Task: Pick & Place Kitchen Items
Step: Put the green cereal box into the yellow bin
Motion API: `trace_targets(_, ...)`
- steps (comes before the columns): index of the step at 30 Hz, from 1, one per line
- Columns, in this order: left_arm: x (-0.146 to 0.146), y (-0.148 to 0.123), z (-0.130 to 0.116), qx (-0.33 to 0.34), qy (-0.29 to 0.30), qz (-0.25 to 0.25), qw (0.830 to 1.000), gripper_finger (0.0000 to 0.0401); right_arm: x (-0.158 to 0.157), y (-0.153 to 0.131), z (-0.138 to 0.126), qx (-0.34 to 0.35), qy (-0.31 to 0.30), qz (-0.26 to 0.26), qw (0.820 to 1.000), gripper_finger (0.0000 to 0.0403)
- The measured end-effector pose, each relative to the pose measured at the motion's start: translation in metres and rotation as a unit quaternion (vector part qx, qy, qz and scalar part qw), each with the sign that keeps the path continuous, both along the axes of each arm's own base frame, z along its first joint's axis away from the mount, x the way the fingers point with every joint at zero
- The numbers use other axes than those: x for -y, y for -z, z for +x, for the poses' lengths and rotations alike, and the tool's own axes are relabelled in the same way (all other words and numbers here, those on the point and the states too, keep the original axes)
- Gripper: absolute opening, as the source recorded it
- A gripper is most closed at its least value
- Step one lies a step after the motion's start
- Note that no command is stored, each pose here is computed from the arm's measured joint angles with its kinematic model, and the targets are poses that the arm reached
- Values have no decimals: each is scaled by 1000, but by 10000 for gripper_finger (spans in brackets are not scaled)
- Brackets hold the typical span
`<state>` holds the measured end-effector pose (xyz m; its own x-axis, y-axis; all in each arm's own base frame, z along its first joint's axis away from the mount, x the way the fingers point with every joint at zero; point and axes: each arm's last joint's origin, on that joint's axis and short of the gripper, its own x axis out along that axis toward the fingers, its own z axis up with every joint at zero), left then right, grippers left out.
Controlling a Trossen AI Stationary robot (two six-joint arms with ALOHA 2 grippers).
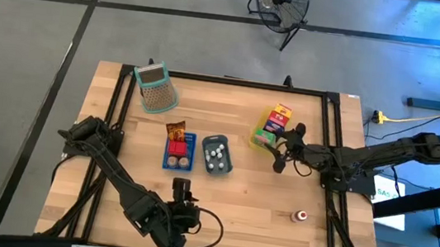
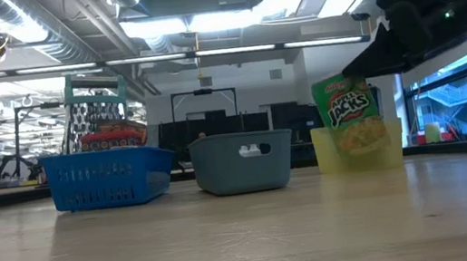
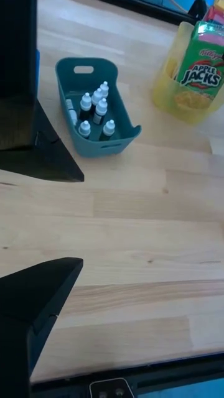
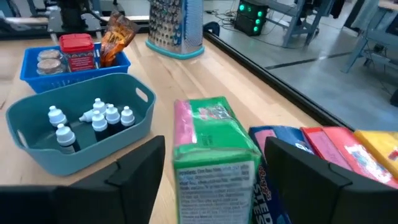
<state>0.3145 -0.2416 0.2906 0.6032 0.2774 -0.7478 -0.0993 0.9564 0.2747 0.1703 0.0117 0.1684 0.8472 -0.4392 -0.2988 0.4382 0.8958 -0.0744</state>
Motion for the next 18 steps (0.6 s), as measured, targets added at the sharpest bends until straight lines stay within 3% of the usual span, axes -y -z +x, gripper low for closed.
trace_targets(12, 0, 0, 0, -1, 1, -1, 1000, 204, -24, -49, 12, 9, -10, -81, 997, 277)
trace_targets(18, 0, 0, 0, -1, 1, -1, 1000, 205, -24, -50, 12, -10, -6, -79, 997, 219)
